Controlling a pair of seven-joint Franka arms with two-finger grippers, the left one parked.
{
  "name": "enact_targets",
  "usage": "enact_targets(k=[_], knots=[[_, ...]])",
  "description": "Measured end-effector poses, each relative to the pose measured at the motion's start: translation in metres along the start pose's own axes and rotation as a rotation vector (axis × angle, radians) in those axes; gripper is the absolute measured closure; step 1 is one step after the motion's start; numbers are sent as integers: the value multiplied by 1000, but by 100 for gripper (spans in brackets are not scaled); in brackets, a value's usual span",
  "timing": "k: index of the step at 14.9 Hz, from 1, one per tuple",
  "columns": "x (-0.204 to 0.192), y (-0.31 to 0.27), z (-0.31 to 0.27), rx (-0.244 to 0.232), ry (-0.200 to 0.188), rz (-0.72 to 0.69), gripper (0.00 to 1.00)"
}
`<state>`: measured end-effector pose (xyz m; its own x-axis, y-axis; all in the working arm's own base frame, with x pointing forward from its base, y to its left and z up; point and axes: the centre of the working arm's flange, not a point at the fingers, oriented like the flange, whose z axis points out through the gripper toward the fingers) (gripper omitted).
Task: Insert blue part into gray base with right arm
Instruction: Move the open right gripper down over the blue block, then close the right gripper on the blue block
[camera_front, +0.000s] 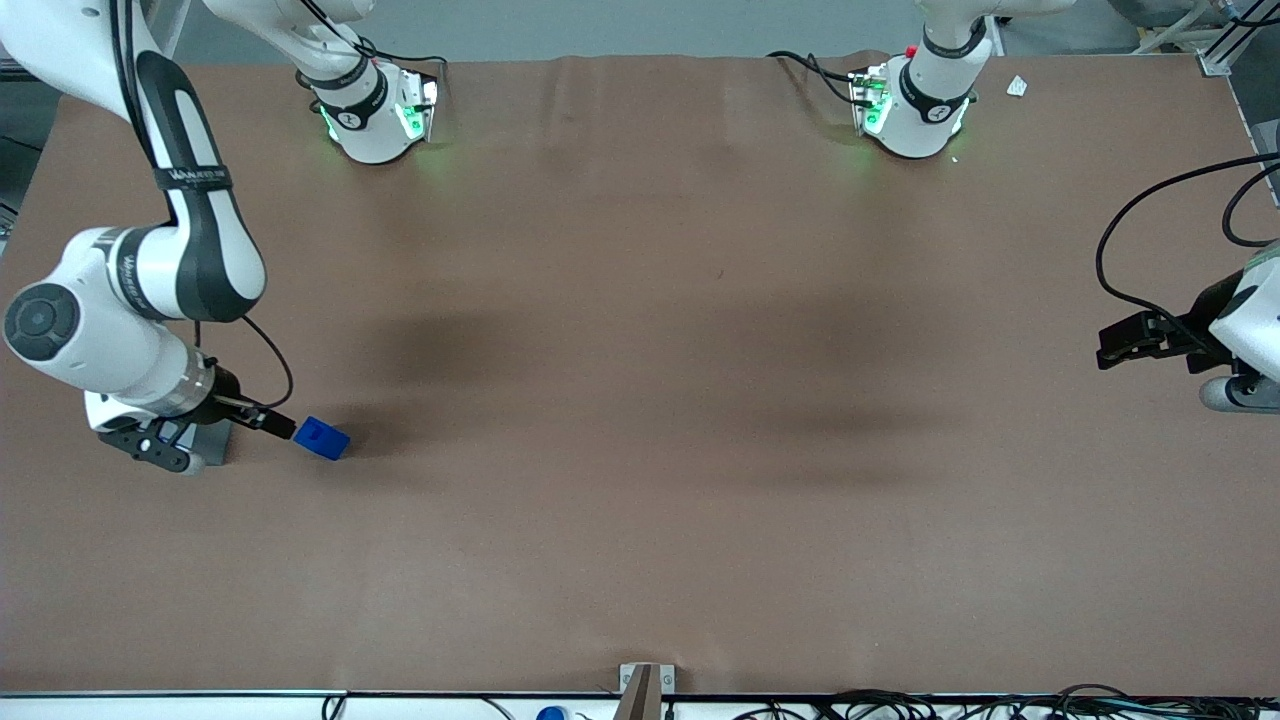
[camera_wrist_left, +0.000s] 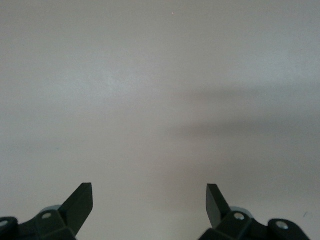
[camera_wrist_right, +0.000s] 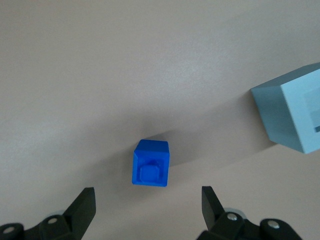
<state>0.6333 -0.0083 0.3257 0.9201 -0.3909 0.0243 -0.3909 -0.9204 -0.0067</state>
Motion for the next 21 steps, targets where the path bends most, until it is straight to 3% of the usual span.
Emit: enact_targets(k=[3, 12, 21], knots=[[2, -5, 26, 0, 3, 31, 7], [0, -5, 67, -16, -35, 40, 15], [-3, -7, 91, -21, -48, 36, 32]])
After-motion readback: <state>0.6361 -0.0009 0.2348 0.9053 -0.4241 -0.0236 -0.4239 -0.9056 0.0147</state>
